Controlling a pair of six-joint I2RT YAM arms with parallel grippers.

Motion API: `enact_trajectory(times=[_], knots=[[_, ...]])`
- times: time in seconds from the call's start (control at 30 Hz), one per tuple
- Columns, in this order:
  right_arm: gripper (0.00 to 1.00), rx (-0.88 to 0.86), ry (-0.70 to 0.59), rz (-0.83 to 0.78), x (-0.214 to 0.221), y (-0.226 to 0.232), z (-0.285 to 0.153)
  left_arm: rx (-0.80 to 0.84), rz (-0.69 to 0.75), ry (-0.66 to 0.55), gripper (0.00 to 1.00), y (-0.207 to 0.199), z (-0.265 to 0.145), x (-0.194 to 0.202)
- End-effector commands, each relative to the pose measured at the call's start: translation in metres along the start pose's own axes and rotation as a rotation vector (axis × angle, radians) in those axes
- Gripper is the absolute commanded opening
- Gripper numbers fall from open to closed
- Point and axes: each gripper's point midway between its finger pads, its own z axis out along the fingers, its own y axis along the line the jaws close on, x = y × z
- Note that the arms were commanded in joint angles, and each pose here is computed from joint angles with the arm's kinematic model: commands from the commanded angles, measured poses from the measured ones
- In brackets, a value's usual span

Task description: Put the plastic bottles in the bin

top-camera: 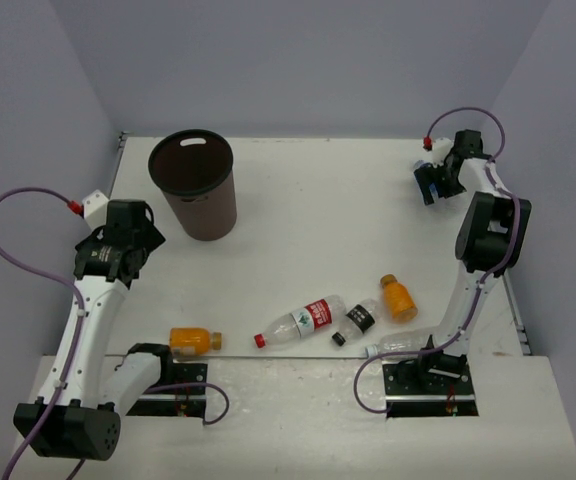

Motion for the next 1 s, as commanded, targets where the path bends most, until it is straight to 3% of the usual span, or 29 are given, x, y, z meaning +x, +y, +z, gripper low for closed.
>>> enact_trajectory(times=[0.0, 0.13, 0.37, 0.47, 0.63, 0.77, 0.9, 0.97], knots=[[0.99, 0.021, 0.020, -0.078, 0.016, -0.005, -0.008, 0.000, -0.024, -0.094, 1.00, 0.004, -0.012, -0.028], [0.91, 0.040, 0.075, -0.097, 0.035, -0.009, -0.002, -0.003, -0.041, -0.134, 1.00, 0.007, -0.023, -0.043], [0.43, 0.043, -0.022, -0.074, 0.006, -0.012, -0.015, 0.053, -0.088, -0.187, 1.00, 0.007, -0.042, -0.058], [0.33, 0.049, -0.084, -0.061, -0.012, -0.015, -0.035, 0.113, -0.095, -0.194, 1.00, 0.001, -0.051, -0.063], [0.35, -0.059, -0.307, 0.015, -0.069, 0.013, -0.097, 0.382, -0.055, -0.204, 1.00, -0.039, -0.081, -0.076], [0.33, -0.022, -0.433, -0.075, -0.102, 0.054, -0.147, 0.707, -0.004, -0.198, 1.00, -0.084, -0.123, -0.080], [0.34, -0.086, -0.490, -0.171, -0.119, 0.123, -0.190, 1.121, 0.106, -0.150, 1.00, -0.129, -0.182, -0.065], [0.32, -0.168, -0.536, -0.182, -0.127, 0.160, -0.212, 1.246, 0.118, -0.159, 1.00, -0.138, -0.201, -0.063]])
